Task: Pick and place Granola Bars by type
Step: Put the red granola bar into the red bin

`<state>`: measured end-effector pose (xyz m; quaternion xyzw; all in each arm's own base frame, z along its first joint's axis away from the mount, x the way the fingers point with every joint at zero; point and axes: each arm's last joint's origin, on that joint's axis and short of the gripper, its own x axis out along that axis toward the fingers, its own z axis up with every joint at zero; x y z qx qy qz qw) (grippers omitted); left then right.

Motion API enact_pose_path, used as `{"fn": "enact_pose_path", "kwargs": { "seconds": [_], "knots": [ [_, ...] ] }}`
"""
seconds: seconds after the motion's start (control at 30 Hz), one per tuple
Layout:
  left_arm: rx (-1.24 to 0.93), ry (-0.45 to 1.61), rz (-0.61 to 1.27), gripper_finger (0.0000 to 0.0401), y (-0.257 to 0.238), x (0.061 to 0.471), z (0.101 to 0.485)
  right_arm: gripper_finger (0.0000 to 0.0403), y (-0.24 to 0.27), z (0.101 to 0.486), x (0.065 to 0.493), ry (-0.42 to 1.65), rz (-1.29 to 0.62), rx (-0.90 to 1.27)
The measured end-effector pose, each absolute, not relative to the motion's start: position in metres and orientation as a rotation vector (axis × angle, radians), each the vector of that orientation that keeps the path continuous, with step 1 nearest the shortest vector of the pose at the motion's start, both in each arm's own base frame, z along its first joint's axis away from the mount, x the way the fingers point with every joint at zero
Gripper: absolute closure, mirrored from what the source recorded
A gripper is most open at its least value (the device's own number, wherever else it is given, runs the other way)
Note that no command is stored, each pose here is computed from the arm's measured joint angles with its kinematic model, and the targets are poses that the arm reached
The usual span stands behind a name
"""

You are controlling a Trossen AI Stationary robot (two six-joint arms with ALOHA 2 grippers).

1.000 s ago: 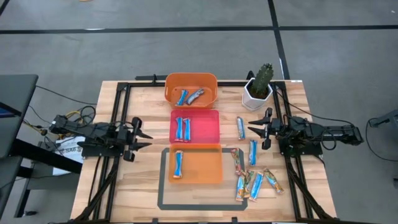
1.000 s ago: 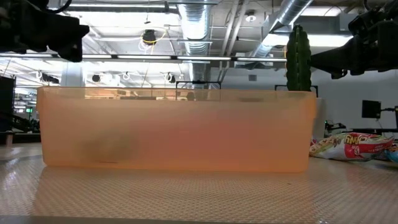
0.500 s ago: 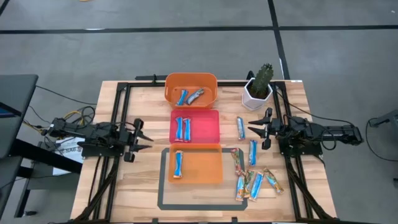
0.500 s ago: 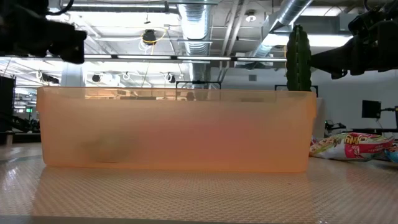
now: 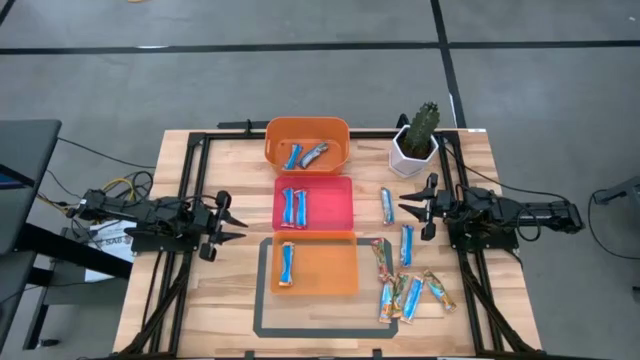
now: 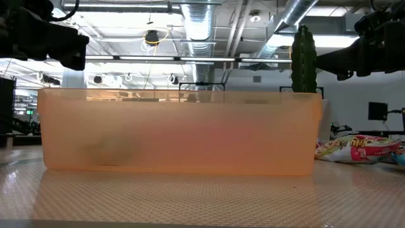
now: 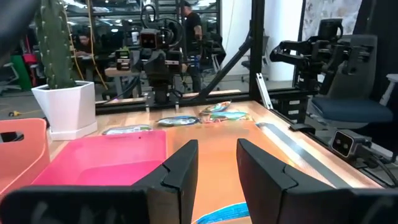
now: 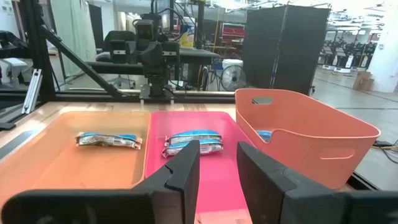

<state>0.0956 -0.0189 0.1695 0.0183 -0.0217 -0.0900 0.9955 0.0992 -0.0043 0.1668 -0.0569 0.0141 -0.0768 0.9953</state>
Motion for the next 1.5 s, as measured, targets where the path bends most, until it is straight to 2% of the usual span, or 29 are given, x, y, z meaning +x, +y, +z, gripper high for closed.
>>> {"fn": "enact_pose_path", "kwargs": {
  "seconds": [0.13,0.27,0.4,0.6,1.5],
  "knots": [
    [0.022,-0.048,-0.149,0.0296,-0.018,0.096,0.17,0.0301,-0.004,0.167,0.099,0.028,-0.154,-0.114],
    [-0.188,-0.091,0.114,0.0296,-0.01,0.096,0.173,0.0301,-0.004,0.167,0.099,0.029,-0.154,-0.114],
    [-0.225,-0.112,0.241,0.0296,-0.006,0.095,0.174,0.0301,-0.004,0.167,0.099,0.029,-0.154,-0.114],
    [-0.158,-0.103,0.245,0.0296,-0.006,0.095,0.174,0.0301,-0.004,0.167,0.099,0.029,-0.154,-0.114],
    [-0.147,-0.103,0.245,0.0296,-0.006,0.095,0.174,0.0301,-0.004,0.167,0.099,0.028,-0.154,-0.114]
  ]
}}
